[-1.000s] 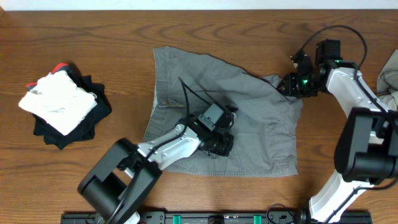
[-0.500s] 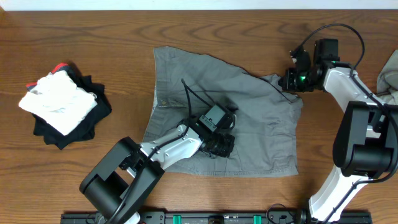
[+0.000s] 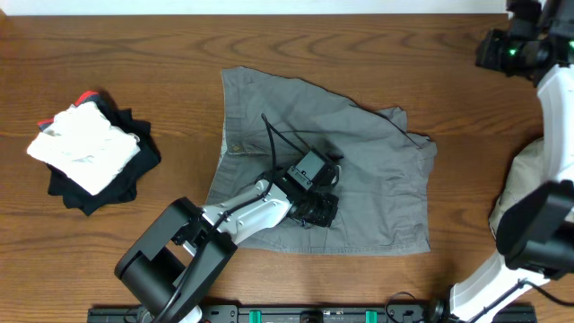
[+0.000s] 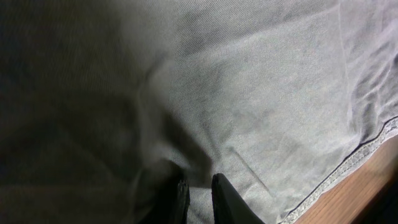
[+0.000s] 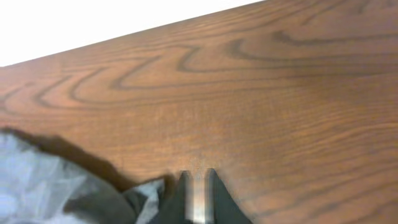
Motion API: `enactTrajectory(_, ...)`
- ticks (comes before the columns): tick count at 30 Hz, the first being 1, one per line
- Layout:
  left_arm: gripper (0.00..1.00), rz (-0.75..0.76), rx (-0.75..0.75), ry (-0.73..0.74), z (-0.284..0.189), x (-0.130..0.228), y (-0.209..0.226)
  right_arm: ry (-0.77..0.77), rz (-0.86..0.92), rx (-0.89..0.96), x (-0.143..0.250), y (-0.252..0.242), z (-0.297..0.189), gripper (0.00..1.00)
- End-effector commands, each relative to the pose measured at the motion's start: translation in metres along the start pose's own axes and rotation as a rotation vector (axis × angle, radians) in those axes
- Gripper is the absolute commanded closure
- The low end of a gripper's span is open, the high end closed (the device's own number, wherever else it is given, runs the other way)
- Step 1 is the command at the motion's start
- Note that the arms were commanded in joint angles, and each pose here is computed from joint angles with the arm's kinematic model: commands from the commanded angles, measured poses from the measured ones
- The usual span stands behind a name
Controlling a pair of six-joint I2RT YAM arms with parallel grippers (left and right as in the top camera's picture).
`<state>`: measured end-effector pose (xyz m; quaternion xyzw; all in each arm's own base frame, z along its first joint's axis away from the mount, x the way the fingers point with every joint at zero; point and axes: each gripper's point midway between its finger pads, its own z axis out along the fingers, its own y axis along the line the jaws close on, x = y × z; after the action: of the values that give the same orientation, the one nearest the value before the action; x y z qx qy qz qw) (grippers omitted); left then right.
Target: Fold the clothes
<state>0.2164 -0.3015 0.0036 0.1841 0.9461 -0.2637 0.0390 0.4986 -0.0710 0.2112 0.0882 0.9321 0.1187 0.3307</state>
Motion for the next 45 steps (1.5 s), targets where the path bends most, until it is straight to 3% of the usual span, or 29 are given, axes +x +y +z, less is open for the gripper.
enactTrajectory(1, 0.83, -0.012, 0.002, 0.02, 0.003, 0.006, 0.001, 0.123, 0.011, -0.003, 0.036, -0.002, 0.028, 0.66)
enactTrajectory(11, 0.83, -0.012, 0.002, 0.021, 0.003, 0.006, 0.001, 0.375, 0.041, -0.181, 0.135, 0.024, 0.108, 0.57)
enactTrajectory(19, 0.83, -0.012, 0.002, 0.021, 0.003, 0.006, 0.001, 0.458, 0.011, -0.213, 0.171, 0.043, 0.146, 0.57)
enactTrajectory(30, 0.83, -0.009, 0.0, 0.023, 0.003, 0.007, 0.002, 0.436, 0.015, -0.212, 0.163, 0.042, 0.146, 0.57)
enactTrajectory(38, 0.83, -0.01, -0.002, 0.022, 0.003, 0.006, 0.002, 0.288, 0.067, -0.34, 0.103, 0.041, 0.104, 0.54)
enactTrajectory(45, 0.83, -0.01, -0.006, 0.02, 0.003, 0.006, 0.003, 0.326, 0.078, -0.343, 0.114, 0.044, 0.105, 0.52)
